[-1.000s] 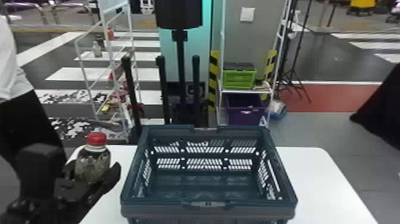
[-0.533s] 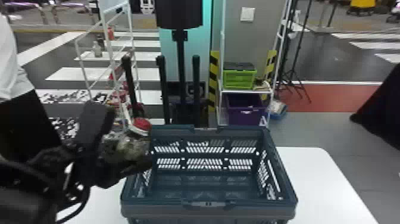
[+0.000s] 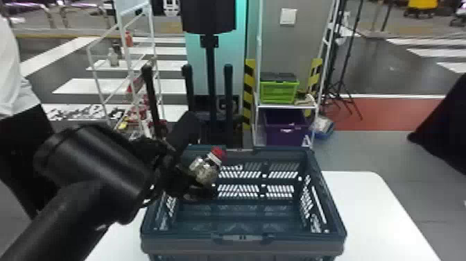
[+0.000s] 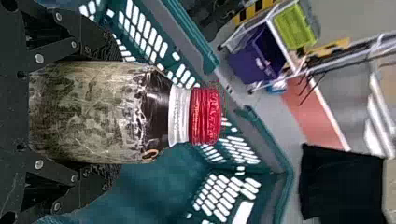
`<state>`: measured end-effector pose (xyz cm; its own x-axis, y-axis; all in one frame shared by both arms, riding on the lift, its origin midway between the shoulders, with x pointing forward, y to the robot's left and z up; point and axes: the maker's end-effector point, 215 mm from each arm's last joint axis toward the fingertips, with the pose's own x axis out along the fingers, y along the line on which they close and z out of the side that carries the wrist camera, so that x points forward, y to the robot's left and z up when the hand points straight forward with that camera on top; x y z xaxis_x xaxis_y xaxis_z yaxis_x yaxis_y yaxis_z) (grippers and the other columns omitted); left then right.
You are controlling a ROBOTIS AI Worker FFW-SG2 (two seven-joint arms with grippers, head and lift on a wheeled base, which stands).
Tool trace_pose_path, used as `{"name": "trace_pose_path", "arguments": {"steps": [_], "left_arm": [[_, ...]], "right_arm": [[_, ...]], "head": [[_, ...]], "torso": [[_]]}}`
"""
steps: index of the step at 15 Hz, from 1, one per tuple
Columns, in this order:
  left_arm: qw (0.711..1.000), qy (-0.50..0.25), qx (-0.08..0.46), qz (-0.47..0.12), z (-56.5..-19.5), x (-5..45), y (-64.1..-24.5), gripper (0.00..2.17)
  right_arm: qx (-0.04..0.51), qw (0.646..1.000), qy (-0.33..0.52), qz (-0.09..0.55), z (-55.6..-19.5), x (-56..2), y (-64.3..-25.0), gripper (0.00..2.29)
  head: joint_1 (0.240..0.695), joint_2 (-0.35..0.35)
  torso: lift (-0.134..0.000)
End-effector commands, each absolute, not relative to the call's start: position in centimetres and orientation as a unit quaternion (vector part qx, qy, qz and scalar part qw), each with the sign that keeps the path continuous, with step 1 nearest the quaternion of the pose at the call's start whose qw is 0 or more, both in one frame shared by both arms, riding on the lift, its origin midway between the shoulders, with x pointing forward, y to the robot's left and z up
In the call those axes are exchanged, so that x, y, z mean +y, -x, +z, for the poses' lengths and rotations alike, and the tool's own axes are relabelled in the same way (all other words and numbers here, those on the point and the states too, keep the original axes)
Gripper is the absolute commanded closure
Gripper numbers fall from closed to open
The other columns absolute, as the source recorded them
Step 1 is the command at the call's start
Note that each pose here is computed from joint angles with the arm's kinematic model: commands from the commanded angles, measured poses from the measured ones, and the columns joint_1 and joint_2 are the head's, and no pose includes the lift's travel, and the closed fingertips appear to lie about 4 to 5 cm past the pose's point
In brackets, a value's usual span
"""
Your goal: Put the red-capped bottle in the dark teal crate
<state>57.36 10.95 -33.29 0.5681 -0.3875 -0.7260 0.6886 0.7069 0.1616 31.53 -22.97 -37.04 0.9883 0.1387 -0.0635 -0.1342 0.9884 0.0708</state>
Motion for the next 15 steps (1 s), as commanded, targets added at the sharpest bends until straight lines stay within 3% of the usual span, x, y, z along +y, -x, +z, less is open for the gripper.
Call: {"name": "trace_pose_path", "arguments": {"steps": [1,8,15], "left_arm": [[0.835,-0.242,0.362,-0.337,-35.8,9.7,-58.9,2.15],[0.785,-0.268,0.377,-0.411,-42.7,4.5,-60.3,2.15],[0.757,-0.324,0.368,-0.432,-45.7,2.6,-61.4,2.07]], "right_arm": [[0.031,0.997,-0.033,0.067,-36.8,-23.0,-31.4,0.15],[0.028,0.997,-0.036,0.065,-36.6,-22.9,-31.4,0.15],[0.024,0.997,-0.036,0.063,-36.3,-22.9,-31.5,0.15]], "head": [[0.499,0.000],[0.499,0.000],[0.499,0.000]], "torso": [[0.000],[0.000],[0.000]]}}
